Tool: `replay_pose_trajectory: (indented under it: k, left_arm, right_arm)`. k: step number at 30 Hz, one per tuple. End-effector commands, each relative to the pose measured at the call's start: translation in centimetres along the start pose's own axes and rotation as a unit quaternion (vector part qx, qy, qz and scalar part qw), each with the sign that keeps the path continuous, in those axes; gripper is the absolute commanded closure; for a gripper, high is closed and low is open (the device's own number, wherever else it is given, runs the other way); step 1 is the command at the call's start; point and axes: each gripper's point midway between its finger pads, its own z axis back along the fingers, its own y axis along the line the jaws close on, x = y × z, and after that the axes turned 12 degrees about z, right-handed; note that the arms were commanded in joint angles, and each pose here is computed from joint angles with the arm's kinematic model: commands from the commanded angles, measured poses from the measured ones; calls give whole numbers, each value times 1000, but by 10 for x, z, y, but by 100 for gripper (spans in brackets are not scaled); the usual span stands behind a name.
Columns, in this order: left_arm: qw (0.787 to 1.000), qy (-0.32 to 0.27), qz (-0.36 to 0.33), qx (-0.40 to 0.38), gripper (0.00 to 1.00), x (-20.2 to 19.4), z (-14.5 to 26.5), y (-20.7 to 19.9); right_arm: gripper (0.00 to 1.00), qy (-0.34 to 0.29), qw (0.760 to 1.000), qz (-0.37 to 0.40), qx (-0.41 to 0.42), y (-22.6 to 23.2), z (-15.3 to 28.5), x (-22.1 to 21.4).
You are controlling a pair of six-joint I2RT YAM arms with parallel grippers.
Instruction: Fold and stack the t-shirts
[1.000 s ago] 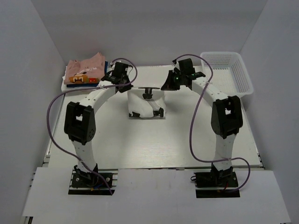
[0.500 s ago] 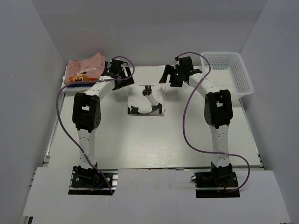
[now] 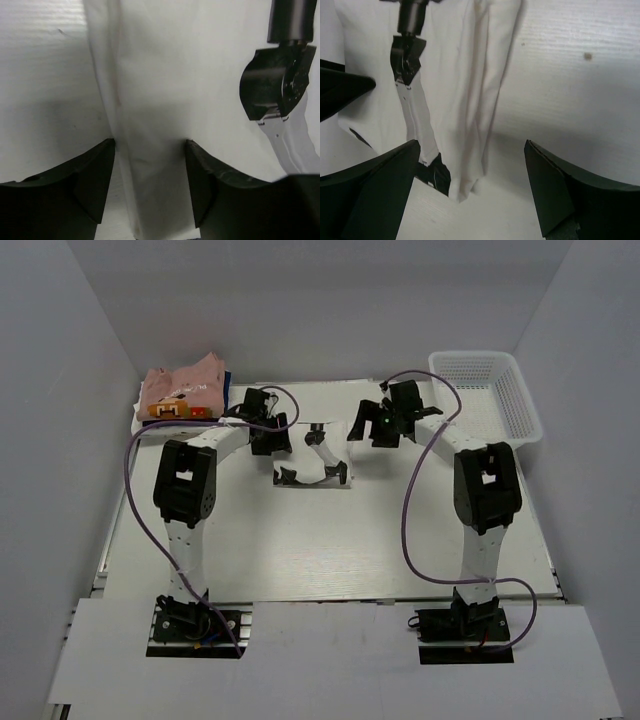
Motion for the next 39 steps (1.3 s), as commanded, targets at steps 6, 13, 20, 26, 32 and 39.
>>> replay_pose_trajectory:
  k: [6,13,20,26,32,39]
  left_arm:
    - [997,80,-8,-10,47,-58,-17,3]
    - [995,84,-28,39,100,-53,-39,16]
    - [978,-33,-125,163,100,26,0,39]
    - [940,-159,-226,199,100,107,67,28]
    - [895,-232,-270,269,100,152,106,42]
    - [852,-276,-316,314,100,194,139,48]
  right_arm:
    - [10,-52,998,28,4,12,39,13]
    - [10,-61,998,33,0,12,58,3]
    - [10,-79,994,57,-48,0,81,-7]
    - [10,-115,987,75,-88,-8,107,-13]
    - [10,-126,982,84,-115,-17,118,-17]
    - [10,-113,982,79,-128,-23,119,-28]
